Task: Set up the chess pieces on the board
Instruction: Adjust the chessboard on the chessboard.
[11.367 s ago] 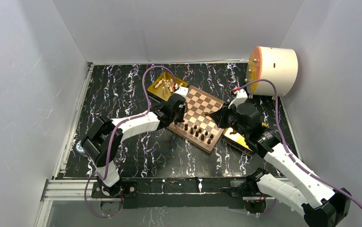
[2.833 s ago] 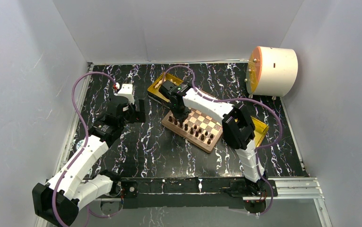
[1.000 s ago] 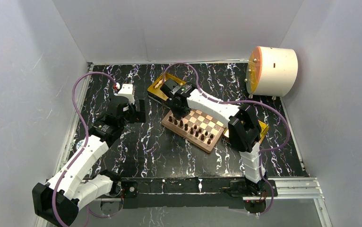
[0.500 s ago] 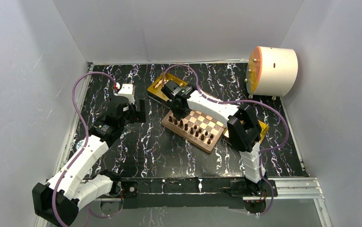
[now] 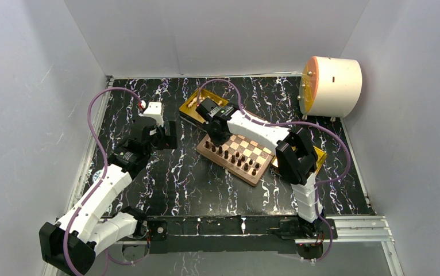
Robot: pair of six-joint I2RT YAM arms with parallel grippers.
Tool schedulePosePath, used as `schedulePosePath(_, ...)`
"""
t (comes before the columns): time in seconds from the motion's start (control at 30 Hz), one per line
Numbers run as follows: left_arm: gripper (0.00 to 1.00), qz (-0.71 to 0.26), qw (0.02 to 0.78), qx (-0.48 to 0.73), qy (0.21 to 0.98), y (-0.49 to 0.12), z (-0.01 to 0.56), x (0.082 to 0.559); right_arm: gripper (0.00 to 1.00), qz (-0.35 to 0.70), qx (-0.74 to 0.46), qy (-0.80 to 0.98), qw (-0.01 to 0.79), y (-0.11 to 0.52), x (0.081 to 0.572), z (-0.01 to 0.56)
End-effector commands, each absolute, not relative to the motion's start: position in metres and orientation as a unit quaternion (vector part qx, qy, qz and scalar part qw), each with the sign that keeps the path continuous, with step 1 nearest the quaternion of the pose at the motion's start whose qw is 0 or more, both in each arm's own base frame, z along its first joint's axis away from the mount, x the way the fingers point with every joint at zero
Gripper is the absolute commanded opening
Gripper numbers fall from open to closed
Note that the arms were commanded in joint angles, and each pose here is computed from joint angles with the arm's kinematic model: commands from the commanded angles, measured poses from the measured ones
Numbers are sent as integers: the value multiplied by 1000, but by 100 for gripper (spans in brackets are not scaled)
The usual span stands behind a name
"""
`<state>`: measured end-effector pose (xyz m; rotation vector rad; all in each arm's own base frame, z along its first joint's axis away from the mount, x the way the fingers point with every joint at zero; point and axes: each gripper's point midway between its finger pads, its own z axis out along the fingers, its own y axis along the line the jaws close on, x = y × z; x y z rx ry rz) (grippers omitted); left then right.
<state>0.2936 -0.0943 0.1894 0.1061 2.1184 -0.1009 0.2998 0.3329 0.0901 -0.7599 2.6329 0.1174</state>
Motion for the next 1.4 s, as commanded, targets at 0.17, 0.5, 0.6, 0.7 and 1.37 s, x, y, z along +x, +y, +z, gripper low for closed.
schedulePosePath(0.17,92,-42,503,43,862,-94,201,295,27,42,-279,942,182,331,297,84)
schedulePosePath(0.5,92,-43,502,43,863,-94,201,295,24,43,-280,943,176,330,294,84)
schedulePosePath(0.6,92,-43,502,43,863,-94,201,295,21,41,-279,943,175,329,293,83)
schedulePosePath(0.7,92,-43,502,43,863,-94,201,295,20,44,-279,944,172,329,292,83)
schedulePosePath(1.37,92,-41,503,43,862,-94,201,295,27,35,-283,946,156,326,289,70)
